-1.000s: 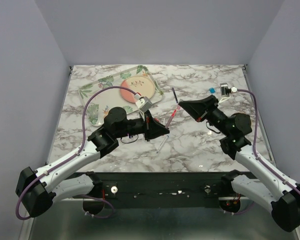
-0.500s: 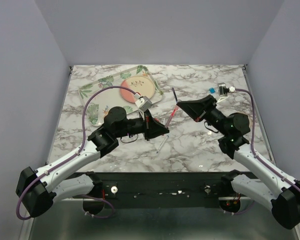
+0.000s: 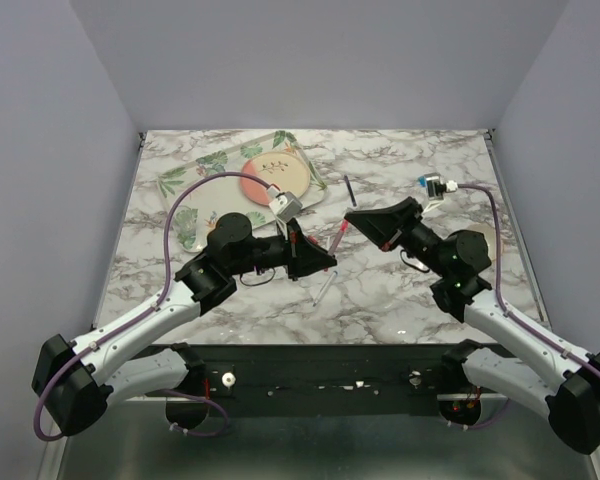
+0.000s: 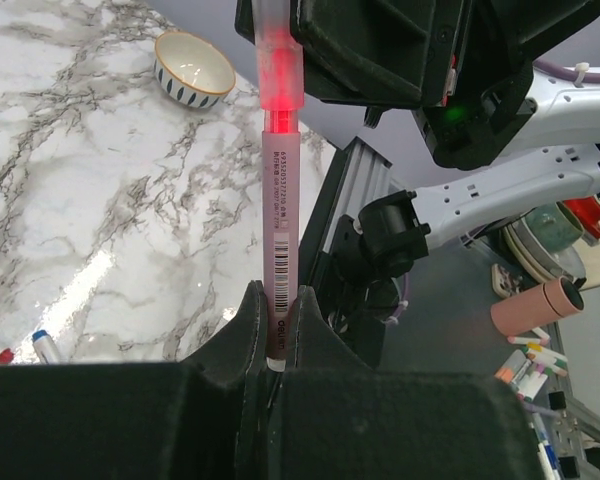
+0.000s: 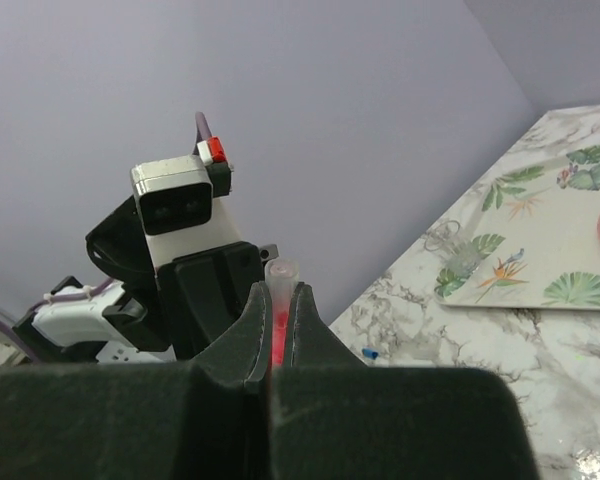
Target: Insert the pens into the pen caps
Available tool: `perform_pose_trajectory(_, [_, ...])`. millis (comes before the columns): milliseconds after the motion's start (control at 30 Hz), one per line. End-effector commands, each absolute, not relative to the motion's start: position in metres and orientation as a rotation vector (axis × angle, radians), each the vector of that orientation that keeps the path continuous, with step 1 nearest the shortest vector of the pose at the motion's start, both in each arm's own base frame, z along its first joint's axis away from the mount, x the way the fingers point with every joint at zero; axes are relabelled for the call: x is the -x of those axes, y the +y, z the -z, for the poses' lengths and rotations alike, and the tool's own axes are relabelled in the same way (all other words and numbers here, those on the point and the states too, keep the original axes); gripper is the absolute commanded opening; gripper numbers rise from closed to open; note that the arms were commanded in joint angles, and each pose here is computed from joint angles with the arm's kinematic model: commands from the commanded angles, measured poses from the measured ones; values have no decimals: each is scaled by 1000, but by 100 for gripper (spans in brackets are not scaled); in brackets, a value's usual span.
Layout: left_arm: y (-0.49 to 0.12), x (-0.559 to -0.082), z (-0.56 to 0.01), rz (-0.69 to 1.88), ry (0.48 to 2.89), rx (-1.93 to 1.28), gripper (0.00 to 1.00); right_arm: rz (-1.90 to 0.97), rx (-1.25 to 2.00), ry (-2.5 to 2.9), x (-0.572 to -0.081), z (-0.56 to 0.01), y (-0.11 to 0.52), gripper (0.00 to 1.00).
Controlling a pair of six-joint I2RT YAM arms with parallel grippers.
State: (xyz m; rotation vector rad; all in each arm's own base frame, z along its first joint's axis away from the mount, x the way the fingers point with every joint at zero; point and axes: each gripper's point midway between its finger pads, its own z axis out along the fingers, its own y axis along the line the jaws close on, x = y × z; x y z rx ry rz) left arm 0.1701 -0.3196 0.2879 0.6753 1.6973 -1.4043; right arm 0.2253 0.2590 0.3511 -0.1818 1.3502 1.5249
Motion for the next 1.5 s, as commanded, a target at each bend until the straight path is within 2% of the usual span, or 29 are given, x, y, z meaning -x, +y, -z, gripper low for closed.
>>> perform_pose_trajectory(0, [-315, -179, -304, 1444, 1648, -595, 0, -1463, 216, 1397, -218, -328, 266, 1])
perform_pose_trajectory(300, [-316, -210, -323, 1447, 1654, -489, 0, -1415, 221, 1459, -207, -307, 280, 1])
perform_pose_trajectory(533, [-308, -227, -339, 1342, 1602, -428, 0, -1438, 220, 1523, -197, -289, 292, 1])
perform_pose_trajectory(1067, [-315, -263, -371, 1180, 1536, -463, 0, -1477, 359, 1688, -156, -244, 309, 1])
perform_pose_trajectory(1267, [-318, -254, -368, 1207, 1532, -522, 0, -1366, 215, 1733, -172, -245, 292, 1])
perform_pose_trajectory(1367, [-320, -246, -352, 1239, 1577, -545, 0, -1311, 125, 1707, -185, -266, 283, 1])
perform_pose_trajectory(1400, [-322, -242, -344, 1263, 1602, -555, 0, -1299, 108, 1700, -188, -272, 280, 2])
perform_pose_trajectory(1433, [-323, -239, -340, 1276, 1613, -561, 0, -1283, 82, 1663, -193, -289, 277, 15])
perform_pose_trajectory(1467, [-322, -235, -337, 1285, 1618, -570, 0, -1262, 66, 1679, -196, -290, 275, 23])
